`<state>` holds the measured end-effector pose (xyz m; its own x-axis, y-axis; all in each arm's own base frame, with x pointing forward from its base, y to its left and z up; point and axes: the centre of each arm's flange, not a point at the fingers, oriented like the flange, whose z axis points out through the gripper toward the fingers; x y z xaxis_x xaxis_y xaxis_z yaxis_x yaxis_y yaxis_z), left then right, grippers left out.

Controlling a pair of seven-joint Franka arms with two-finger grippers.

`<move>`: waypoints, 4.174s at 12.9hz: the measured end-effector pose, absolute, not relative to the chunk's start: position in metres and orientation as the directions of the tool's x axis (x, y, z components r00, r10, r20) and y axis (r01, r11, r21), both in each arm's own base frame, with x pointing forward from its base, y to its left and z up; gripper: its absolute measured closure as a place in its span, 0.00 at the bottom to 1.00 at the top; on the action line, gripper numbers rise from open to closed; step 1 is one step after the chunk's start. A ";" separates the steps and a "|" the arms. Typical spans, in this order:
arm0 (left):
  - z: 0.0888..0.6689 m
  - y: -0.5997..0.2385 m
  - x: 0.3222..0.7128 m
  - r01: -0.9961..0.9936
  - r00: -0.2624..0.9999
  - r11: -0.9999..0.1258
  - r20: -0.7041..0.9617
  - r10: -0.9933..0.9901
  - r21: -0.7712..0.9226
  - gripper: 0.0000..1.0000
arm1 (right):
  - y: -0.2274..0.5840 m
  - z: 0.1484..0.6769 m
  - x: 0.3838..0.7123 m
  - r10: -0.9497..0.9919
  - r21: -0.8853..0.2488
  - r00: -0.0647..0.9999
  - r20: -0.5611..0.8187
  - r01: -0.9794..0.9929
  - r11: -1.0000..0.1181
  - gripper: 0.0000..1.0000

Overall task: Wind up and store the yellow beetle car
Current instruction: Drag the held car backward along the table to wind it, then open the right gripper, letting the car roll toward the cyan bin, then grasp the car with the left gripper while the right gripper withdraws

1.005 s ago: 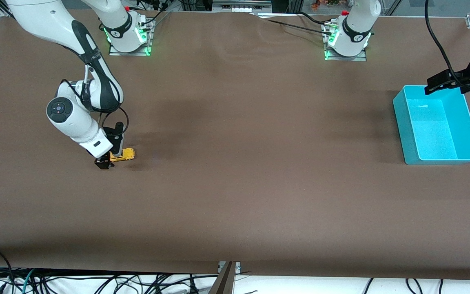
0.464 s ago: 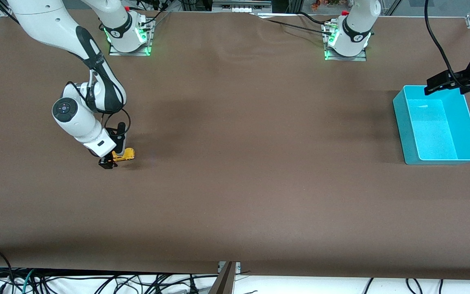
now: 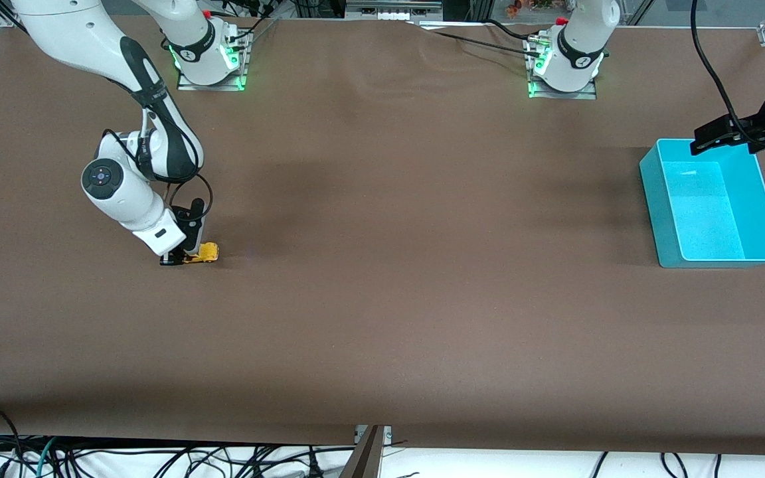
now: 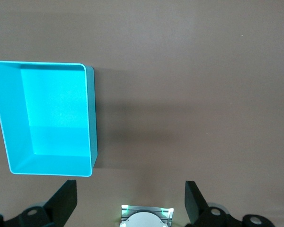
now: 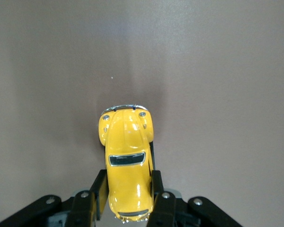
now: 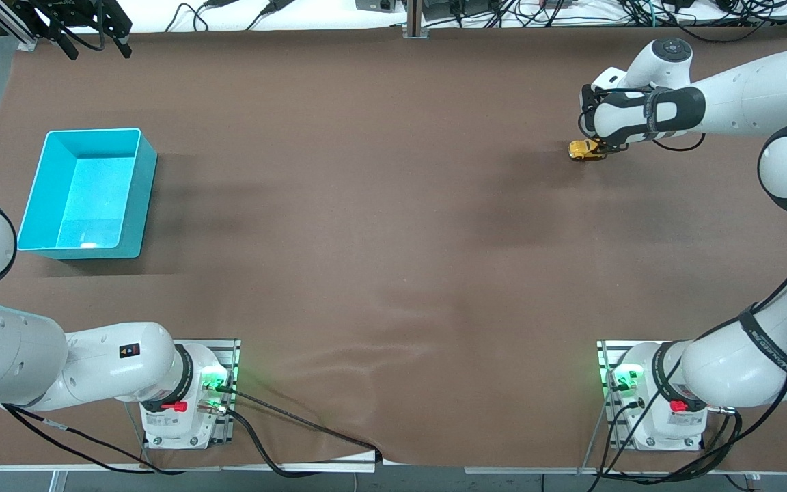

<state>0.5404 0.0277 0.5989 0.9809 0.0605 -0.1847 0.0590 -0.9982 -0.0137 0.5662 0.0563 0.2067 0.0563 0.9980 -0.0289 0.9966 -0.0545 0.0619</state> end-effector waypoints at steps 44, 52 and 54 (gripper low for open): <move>0.583 0.029 0.547 0.056 0.977 -0.998 -0.207 0.057 -0.010 0.00 | -0.100 0.282 0.622 0.989 0.040 0.146 -0.028 0.989 -0.144 0.00; 0.523 0.041 0.555 -0.020 0.978 -1.000 -0.208 -0.023 0.013 0.00 | -0.054 0.394 0.660 0.814 -0.049 0.578 -0.044 0.813 -0.580 0.00; 0.500 0.042 0.557 -0.120 0.974 -0.992 -0.190 -0.124 0.032 0.00 | -0.043 0.414 0.662 0.692 -0.056 0.719 -0.067 0.689 -0.722 0.00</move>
<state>0.5573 0.0416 0.5000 0.9739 -0.1237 -0.1901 -0.1198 -0.9923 0.0320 0.6621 -0.0430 0.4140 0.7192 0.6915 -0.0670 0.6893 -0.7223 -0.0557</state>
